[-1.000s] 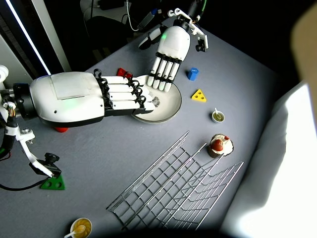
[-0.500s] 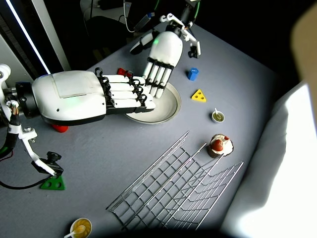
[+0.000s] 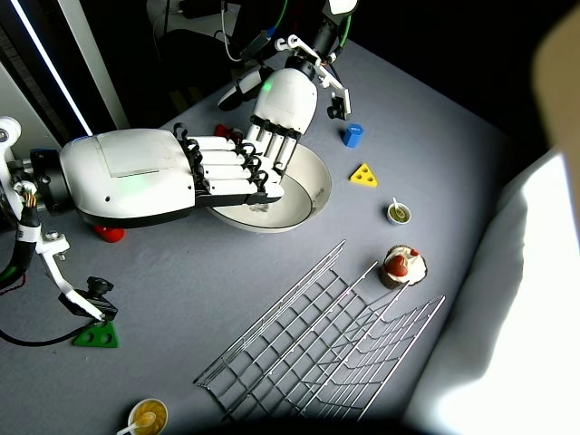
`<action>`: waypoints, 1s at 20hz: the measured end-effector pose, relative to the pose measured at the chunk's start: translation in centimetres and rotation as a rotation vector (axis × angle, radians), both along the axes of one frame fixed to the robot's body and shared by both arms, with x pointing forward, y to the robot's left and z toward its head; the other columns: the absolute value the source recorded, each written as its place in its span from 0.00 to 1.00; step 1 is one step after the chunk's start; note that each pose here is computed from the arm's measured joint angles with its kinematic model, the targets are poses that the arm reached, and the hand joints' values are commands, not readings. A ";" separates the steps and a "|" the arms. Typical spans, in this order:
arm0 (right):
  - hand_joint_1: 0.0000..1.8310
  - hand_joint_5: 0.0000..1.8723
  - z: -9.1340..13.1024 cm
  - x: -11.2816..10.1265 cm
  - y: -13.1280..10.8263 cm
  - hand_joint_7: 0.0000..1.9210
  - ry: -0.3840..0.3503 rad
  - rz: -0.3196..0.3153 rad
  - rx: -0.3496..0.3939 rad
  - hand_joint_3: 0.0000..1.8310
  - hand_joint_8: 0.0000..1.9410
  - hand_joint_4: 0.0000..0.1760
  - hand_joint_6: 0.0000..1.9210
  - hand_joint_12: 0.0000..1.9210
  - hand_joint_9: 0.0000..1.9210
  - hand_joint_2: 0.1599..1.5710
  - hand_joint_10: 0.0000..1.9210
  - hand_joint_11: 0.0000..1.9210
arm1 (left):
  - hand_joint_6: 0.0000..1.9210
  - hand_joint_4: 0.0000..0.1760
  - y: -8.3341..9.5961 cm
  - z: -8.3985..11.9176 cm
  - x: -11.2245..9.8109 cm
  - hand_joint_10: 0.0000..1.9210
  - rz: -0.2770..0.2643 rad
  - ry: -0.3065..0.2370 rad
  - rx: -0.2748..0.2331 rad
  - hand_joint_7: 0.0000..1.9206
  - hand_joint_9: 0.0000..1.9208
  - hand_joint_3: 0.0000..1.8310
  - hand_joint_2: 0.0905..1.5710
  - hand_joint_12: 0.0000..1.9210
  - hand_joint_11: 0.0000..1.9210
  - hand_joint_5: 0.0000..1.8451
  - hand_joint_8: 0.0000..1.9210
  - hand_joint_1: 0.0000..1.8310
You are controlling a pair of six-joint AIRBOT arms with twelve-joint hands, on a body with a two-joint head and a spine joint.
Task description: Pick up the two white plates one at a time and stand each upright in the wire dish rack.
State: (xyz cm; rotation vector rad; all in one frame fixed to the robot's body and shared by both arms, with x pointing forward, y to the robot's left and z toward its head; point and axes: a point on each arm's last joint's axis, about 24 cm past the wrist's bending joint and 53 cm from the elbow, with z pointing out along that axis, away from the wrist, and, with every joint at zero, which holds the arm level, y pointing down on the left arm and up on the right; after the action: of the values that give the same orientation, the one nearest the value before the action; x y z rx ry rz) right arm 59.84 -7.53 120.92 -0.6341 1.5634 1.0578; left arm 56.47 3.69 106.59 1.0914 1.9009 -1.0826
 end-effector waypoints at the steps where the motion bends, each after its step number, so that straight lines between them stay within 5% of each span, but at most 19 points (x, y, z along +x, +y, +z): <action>1: 0.54 0.04 -0.6 -0.2 0.2 0.06 0.006 0.010 -0.012 0.00 0.00 0.00 0.00 0.00 0.07 0.53 0.00 0.10 | 0.00 0.00 0.0 0.0 0.0 0.00 0.000 0.000 0.000 0.06 0.05 0.00 0.52 0.00 0.04 0.05 0.00 0.00; 10: 0.65 0.05 -3.7 0.8 1.3 0.06 0.050 0.000 -0.060 0.00 0.00 0.00 0.00 0.00 0.05 0.52 0.00 0.07 | 0.00 0.00 0.1 0.1 0.2 0.00 0.002 0.004 -0.006 0.05 0.05 0.00 0.51 0.00 0.04 0.05 0.00 0.00; 15: 0.63 0.10 -4.6 0.9 2.6 0.08 0.072 0.009 -0.058 0.00 0.00 0.00 0.01 0.01 0.08 0.54 0.00 0.10 | 0.00 0.00 0.1 0.1 0.2 0.00 0.002 0.005 -0.007 0.04 0.04 0.00 0.53 0.00 0.03 0.04 0.00 0.00; 20: 0.64 0.13 -5.4 1.2 4.8 0.10 0.022 0.013 -0.073 0.00 0.00 0.00 0.01 0.02 0.09 0.54 0.00 0.11 | 0.00 0.00 0.1 0.1 0.3 0.00 0.001 0.006 -0.008 0.04 0.03 0.00 0.52 0.00 0.04 0.03 0.00 0.00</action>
State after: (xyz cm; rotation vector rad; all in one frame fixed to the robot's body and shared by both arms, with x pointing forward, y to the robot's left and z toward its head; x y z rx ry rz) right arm 61.06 -2.78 115.48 -0.6848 1.6252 1.0237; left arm 56.78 3.82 106.66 1.0835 1.8995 -1.0935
